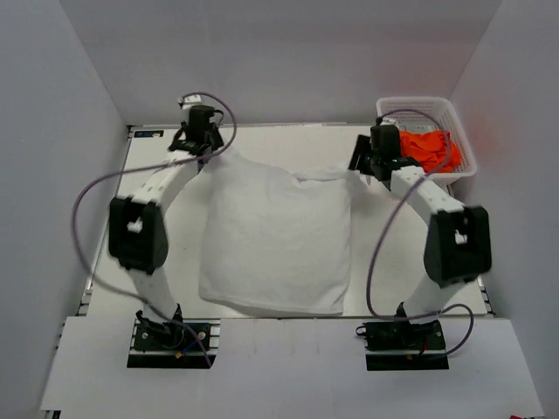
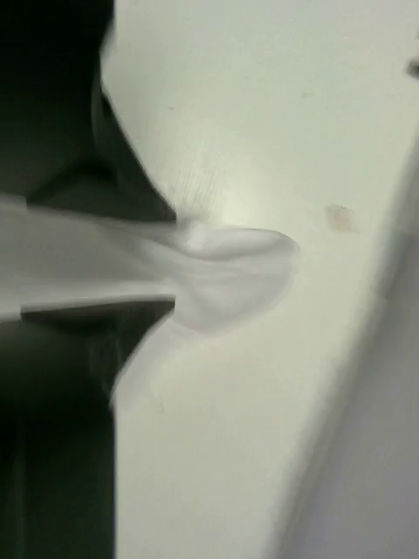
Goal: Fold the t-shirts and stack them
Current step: Flatten out the tshirt
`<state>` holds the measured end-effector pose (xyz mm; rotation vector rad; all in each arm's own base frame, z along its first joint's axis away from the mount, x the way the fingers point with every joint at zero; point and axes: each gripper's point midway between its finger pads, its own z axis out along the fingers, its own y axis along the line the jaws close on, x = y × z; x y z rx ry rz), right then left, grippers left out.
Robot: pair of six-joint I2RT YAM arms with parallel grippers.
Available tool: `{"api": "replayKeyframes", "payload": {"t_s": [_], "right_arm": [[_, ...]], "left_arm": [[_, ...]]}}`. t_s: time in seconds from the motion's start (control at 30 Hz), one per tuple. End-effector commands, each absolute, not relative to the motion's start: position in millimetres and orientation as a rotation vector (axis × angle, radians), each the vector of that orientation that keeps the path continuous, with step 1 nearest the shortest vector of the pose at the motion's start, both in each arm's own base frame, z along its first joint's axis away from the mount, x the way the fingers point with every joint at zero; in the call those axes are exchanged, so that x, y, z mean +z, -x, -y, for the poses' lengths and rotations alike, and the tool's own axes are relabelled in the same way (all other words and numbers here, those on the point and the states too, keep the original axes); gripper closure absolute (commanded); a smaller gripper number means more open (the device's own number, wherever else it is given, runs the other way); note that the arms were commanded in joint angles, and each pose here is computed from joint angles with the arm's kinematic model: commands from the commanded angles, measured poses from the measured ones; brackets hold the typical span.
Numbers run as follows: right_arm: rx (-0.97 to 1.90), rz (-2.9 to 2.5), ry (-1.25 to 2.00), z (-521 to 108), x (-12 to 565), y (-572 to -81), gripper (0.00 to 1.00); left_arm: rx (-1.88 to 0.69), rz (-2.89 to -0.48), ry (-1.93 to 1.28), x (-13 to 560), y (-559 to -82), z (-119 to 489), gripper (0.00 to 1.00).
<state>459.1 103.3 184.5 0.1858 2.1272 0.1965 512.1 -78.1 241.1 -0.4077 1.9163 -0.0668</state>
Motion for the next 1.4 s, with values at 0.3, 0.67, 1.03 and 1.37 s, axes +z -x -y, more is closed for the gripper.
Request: {"api": "replayKeyframes", "payload": {"t_s": [0.3,0.67,1.03,1.37], "right_arm": [[0.46,-2.139,-0.019,-140,179,-439,0.1],[0.457,-2.292,0.027,-160,121,-452,0.1],[0.476,-2.522,-0.007,-170,37,-421,0.1],[0.559,-2.769,0.154,-220,5,-250,0.1]], "left_arm": [[-0.003,-2.155,0.428,174,-501,84,0.0],[-0.448,-2.468,0.328,87,-399,155,0.0],[-0.601,-2.713,0.364,2,-336,192,0.0],[0.034,-2.732,0.769,-29,-416,91,0.0]]}}
